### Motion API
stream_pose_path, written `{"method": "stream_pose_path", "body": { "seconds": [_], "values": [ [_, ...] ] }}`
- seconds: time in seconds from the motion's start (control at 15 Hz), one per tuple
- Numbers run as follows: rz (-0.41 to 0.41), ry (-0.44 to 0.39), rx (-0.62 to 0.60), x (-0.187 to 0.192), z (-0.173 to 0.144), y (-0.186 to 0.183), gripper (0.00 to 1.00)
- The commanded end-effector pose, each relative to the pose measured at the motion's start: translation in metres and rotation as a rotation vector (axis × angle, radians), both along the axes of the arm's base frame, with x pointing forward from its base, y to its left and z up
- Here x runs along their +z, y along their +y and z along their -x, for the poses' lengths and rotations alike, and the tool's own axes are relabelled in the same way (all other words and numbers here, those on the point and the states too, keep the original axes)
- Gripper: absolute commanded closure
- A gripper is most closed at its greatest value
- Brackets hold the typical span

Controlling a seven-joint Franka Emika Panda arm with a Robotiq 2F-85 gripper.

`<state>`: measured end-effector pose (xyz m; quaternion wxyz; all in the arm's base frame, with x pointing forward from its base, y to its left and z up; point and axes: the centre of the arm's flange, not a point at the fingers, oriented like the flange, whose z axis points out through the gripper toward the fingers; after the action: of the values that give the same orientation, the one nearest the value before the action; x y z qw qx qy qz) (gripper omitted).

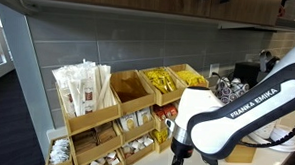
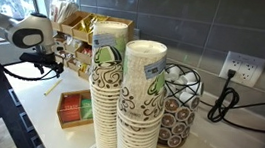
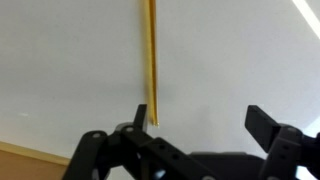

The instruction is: Pick up the straw on the counter and put it in the empty compartment

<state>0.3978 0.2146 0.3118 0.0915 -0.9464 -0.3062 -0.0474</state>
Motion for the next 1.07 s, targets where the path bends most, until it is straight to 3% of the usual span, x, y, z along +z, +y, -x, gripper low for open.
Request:
{"method": "stream_pose_path", "body": {
  "seconds": [0.0, 0.13, 0.27, 0.33, 0.47, 1.0],
  "values": [
    [-0.013, -0.002, 0.024, -0.021, 0.001, -0.005, 0.0],
    [-0.007, -0.021, 0.022, -0.026, -0.001, -0.006, 0.0],
    [-0.005, -0.045, 0.014, -0.03, -0.004, -0.007, 0.09],
    [-0.004, -0.055, 0.01, -0.032, -0.005, -0.008, 0.34],
    [-0.002, -0.062, 0.007, -0.036, -0.007, -0.009, 0.35],
    [-0.002, -0.076, -0.002, -0.04, -0.009, -0.015, 0.97]
  ]
}}
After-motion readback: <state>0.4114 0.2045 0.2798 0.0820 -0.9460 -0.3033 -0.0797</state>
